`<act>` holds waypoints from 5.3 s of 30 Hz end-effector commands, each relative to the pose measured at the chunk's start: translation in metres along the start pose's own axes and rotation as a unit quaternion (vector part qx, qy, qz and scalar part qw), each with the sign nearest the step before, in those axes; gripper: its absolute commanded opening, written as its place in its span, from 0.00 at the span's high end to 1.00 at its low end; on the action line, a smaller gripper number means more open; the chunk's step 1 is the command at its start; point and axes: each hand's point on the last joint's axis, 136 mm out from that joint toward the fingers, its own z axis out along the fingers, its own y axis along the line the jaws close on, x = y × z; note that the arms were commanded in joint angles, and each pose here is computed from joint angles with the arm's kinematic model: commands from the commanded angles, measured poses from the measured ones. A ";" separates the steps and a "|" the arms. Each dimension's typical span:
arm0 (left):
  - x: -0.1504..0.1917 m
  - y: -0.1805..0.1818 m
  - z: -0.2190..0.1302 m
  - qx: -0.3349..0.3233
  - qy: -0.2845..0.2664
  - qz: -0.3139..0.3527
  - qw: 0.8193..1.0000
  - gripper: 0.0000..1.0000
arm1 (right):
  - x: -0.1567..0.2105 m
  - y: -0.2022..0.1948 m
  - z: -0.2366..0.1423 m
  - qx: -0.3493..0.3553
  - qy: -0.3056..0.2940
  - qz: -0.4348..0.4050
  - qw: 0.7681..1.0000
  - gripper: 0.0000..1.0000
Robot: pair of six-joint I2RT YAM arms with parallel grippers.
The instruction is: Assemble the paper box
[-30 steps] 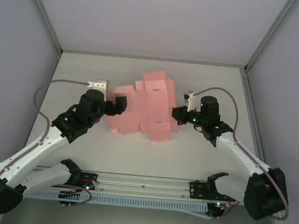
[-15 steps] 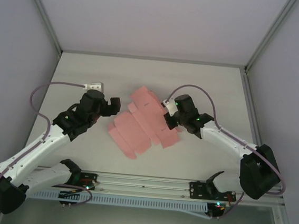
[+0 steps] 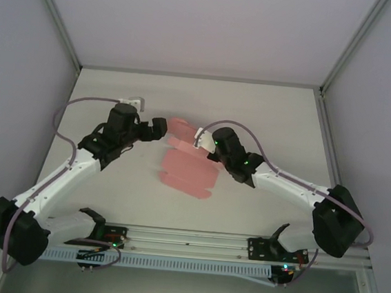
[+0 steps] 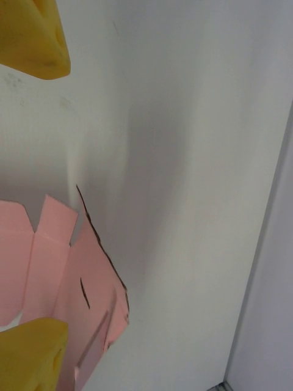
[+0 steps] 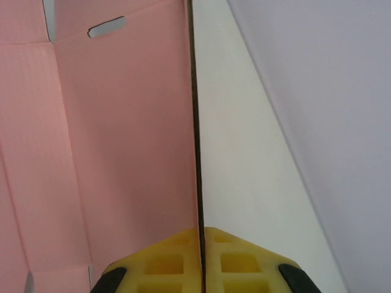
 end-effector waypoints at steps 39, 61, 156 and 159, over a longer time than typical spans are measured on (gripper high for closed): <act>0.048 -0.036 0.100 0.124 0.048 0.073 0.988 0.00 | -0.022 0.023 0.021 -0.047 -0.046 0.064 0.996 0.94; 0.039 -0.012 0.061 0.011 0.006 0.025 1.000 0.00 | -0.006 0.016 0.005 -0.020 -0.030 0.093 0.995 1.00; 0.082 0.018 0.109 0.085 0.076 0.032 0.993 0.00 | -0.008 0.031 0.016 -0.062 -0.045 0.136 0.988 0.99; 0.074 0.001 0.114 0.121 0.074 0.035 0.989 0.00 | -0.020 0.035 0.018 -0.068 -0.057 0.135 0.987 0.99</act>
